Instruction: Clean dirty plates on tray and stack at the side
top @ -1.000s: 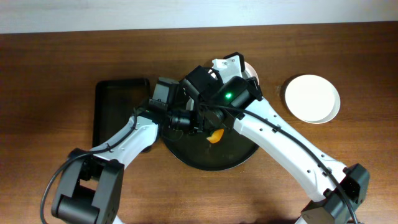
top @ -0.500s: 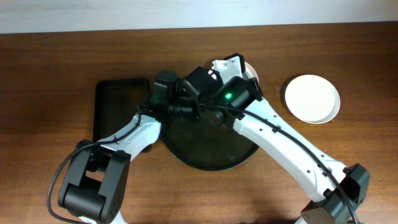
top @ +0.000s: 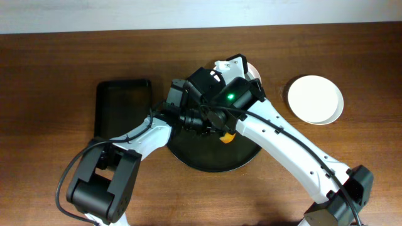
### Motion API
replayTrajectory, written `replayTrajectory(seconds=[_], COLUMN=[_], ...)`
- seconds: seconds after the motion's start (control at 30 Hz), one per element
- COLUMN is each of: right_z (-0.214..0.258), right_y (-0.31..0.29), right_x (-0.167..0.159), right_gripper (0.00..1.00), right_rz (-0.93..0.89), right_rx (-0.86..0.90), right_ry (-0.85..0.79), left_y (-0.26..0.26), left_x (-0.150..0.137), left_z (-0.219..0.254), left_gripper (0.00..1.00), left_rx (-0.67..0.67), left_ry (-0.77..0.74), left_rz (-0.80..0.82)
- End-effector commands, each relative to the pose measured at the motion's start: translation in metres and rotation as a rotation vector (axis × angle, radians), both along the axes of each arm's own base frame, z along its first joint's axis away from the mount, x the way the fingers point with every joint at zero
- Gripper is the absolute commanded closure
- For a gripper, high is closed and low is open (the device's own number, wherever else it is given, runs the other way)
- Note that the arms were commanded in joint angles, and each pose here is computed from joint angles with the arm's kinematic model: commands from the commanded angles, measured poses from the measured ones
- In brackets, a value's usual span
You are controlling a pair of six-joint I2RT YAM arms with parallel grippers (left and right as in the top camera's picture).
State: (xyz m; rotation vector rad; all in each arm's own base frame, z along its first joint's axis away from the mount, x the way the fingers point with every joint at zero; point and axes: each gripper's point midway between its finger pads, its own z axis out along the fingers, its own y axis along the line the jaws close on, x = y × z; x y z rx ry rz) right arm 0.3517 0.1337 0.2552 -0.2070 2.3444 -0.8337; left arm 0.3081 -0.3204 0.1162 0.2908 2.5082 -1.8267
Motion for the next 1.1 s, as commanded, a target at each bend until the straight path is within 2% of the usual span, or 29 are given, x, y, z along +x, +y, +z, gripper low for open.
replayTrajectory(seconds=[0.0, 0.27, 0.53, 0.67, 0.87, 1.07], right_z=[0.012, 0.01, 0.034, 0.034, 0.032, 0.032], right_y=[0.001, 0.002, -0.006, -0.005, -0.004, -0.004], right_x=[-0.001, -0.004, -0.013, -0.014, -0.015, -0.015], right_gripper=[0.96, 0.96, 0.96, 0.96, 0.96, 0.96], right_rz=[-0.002, 0.004, 0.006, 0.008, 0.012, 0.012], right_rx=[0.023, 0.046, 0.099, 0.107, 0.117, 0.118], right_ry=[-0.034, -0.017, -0.07, -0.067, -0.057, -0.057], left_y=[0.001, 0.003, 0.015, 0.024, 0.021, 0.009], left_x=[0.017, 0.044, 0.067, 0.093, 0.117, 0.128], left_z=[-0.011, -0.011, -0.018, 0.007, 0.044, 0.098], left_gripper=[1.0, 1.0, 1.0, 1.0, 1.0, 1.0], left_rx=[0.054, 0.095, 0.165, 0.101, 0.061, -0.038], left_ry=[-0.102, -0.218, -0.292, -0.401, -0.484, -0.544], left_rz=[0.054, 0.156, 0.248, 0.304, 0.335, 0.302])
